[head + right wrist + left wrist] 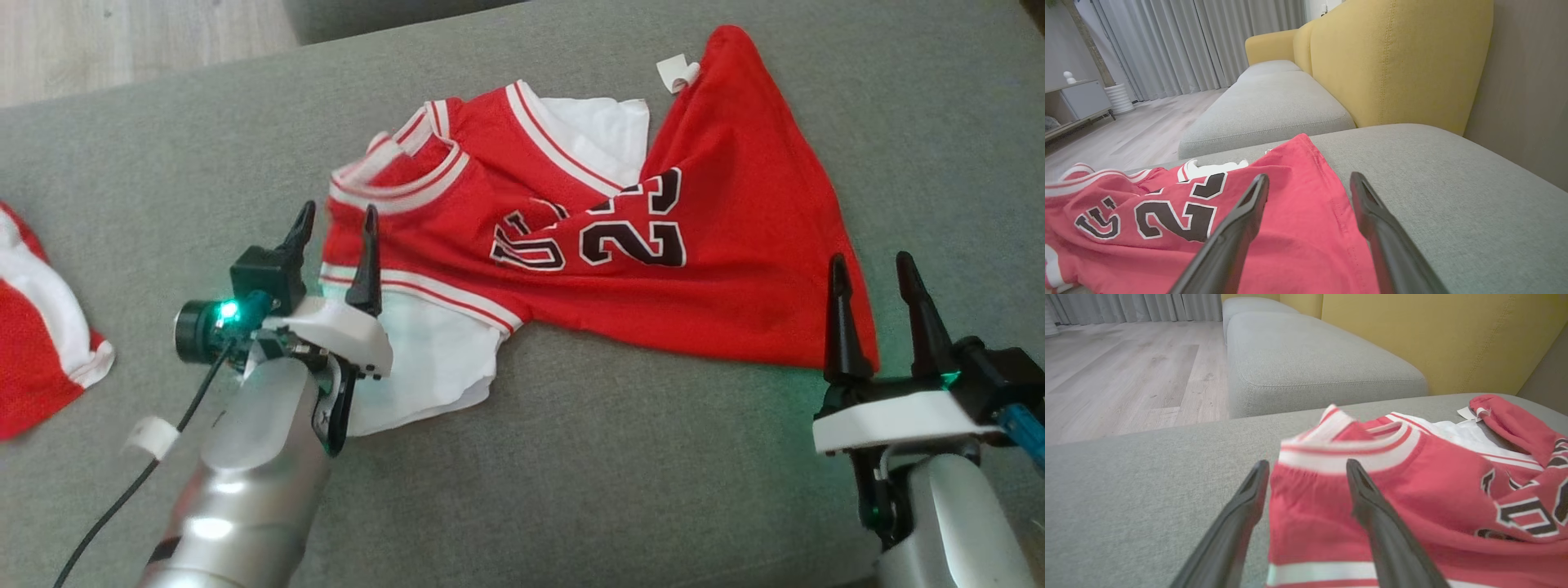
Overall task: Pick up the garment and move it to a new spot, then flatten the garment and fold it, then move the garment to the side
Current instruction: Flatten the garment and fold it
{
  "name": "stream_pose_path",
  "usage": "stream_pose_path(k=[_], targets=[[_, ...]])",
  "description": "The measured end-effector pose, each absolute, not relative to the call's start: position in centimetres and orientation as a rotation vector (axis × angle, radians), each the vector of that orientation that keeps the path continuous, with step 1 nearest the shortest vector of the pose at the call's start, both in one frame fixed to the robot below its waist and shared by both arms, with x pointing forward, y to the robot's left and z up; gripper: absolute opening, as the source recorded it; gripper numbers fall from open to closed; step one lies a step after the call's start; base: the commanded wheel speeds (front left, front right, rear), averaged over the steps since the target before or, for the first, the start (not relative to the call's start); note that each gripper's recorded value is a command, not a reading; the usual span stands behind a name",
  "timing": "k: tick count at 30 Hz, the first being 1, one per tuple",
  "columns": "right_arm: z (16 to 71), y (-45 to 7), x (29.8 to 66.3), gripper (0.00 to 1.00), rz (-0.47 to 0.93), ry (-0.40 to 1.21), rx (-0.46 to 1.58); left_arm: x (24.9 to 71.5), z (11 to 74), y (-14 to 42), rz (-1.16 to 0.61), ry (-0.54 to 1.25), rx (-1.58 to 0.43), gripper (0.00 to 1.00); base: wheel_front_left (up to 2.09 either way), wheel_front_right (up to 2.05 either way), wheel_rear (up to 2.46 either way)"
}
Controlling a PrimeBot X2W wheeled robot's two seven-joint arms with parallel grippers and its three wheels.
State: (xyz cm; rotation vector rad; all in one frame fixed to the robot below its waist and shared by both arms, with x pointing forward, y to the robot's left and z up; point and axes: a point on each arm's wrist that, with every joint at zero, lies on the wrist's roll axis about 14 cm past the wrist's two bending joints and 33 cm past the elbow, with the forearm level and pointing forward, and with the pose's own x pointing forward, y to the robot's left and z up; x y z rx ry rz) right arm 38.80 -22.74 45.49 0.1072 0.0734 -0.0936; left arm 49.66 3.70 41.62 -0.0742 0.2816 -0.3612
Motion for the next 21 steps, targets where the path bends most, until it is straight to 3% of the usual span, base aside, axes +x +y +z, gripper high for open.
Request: stream_pose_path(k=[7, 21], targets=[[45.9, -21.7, 39.2, 1.00, -0.062, 0.061, 0.113, 49.2, 45.0, 4.3, -0.347, 0.158, -0.094, 1.00, 0.00, 0.00, 0.00], [45.3, -18.3, 38.7, 1.00, 0.033, 0.082, 0.121, 41.1, 44.5, 8.8, -0.226, 0.153, -0.146, 1.00, 0.00, 0.00, 0.00]])
